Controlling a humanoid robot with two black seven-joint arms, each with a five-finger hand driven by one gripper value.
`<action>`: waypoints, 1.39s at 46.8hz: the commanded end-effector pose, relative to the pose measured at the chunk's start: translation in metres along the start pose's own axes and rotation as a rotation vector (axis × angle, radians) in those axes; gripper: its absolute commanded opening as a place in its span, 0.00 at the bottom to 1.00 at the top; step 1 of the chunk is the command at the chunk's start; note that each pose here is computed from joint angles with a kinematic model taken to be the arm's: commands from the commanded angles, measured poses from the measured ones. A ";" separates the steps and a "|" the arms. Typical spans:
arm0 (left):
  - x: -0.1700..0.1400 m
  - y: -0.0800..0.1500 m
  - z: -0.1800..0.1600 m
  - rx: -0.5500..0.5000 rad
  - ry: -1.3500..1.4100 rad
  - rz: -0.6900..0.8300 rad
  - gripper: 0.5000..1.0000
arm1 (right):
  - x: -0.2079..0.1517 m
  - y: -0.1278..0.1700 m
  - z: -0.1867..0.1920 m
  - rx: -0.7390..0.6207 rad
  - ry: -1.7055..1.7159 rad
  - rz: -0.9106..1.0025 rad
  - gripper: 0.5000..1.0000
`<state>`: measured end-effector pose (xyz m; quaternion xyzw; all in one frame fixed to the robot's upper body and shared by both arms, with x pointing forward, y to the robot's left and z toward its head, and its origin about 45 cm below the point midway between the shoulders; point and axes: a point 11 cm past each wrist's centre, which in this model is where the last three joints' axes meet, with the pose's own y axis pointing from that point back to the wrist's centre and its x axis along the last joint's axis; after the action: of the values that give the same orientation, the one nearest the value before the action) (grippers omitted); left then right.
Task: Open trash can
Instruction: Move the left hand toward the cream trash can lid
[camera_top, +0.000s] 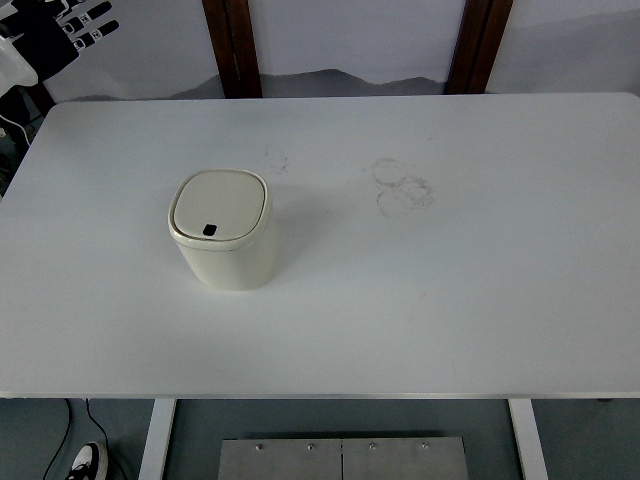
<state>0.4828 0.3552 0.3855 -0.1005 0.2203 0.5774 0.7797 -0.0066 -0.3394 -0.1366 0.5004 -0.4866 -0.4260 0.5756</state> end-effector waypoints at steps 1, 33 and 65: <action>-0.024 -0.003 0.002 0.030 -0.013 -0.038 1.00 | 0.000 0.000 0.000 0.000 0.000 0.000 0.99; -0.107 0.016 -0.031 0.476 -0.510 -0.122 1.00 | 0.000 0.000 0.000 0.000 0.000 0.000 0.99; -0.149 0.041 -0.060 0.730 -0.750 -0.239 1.00 | 0.000 0.000 0.000 0.000 0.003 0.000 0.99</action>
<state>0.4004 0.2174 0.4057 0.3494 0.1020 0.3798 0.8504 -0.0066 -0.3393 -0.1366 0.5007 -0.4863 -0.4259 0.5758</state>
